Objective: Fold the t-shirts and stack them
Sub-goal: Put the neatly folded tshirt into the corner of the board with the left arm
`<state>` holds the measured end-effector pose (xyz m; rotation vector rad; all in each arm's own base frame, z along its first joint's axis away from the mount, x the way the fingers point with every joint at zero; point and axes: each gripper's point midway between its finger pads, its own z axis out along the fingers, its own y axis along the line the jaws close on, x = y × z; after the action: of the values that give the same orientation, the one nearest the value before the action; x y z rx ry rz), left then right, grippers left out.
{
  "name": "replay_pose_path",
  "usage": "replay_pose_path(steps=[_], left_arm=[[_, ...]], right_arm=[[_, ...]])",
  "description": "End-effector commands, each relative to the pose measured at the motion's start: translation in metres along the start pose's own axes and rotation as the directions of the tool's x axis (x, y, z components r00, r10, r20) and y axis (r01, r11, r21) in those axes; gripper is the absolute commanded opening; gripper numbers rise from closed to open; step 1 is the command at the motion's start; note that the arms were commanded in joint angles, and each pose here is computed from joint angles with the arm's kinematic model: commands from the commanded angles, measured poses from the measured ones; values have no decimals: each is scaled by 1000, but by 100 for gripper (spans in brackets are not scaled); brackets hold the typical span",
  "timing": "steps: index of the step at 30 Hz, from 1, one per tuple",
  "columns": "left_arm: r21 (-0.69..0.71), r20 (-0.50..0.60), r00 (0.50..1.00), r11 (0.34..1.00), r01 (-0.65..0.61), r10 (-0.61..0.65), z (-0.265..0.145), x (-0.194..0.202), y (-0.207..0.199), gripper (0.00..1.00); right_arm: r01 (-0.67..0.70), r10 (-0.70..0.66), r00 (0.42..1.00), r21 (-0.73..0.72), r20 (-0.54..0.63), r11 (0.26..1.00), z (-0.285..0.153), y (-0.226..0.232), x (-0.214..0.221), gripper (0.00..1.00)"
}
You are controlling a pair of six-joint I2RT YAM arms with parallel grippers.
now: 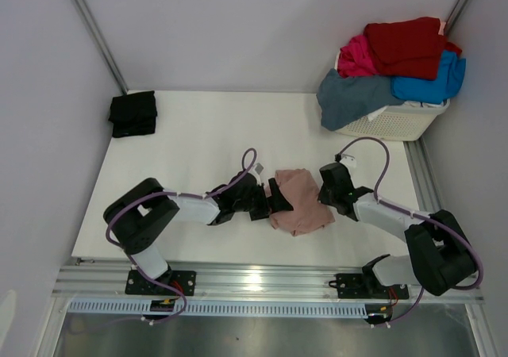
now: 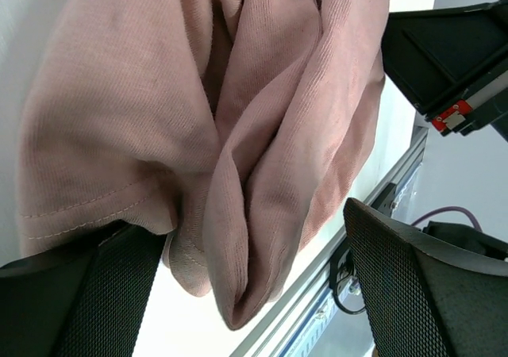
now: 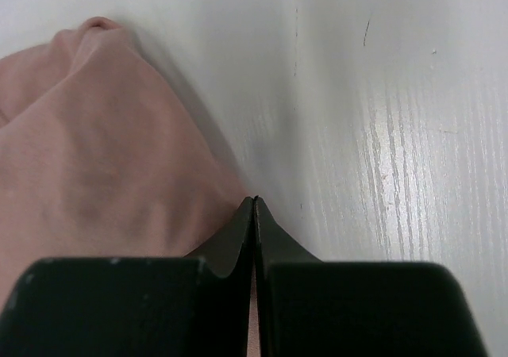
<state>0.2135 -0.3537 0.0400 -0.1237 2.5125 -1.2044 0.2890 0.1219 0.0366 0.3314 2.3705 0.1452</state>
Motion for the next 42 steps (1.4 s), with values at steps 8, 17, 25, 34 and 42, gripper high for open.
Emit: replay_pose_path(steps=[8,17,25,34,42], left_arm=[[-265,-175,984,962,-61,14,3,40,73,96],[-218,-239,971,975,-34,-20,29,46,65,89],[-164,-285,958,986,-4,-44,47,52,58,77],[-105,-313,949,994,-13,-20,61,48,42,57],[-80,-361,933,996,-31,0,72,54,35,31]], right_arm=[[-57,52,996,-70,-71,996,13,14,25,0],[-59,53,997,-92,-62,994,4,24,13,0],[-56,51,997,-100,-52,993,-1,27,6,0],[-57,52,997,-111,-48,992,-6,28,3,0],[-57,53,998,-120,-40,991,-11,28,2,0]])
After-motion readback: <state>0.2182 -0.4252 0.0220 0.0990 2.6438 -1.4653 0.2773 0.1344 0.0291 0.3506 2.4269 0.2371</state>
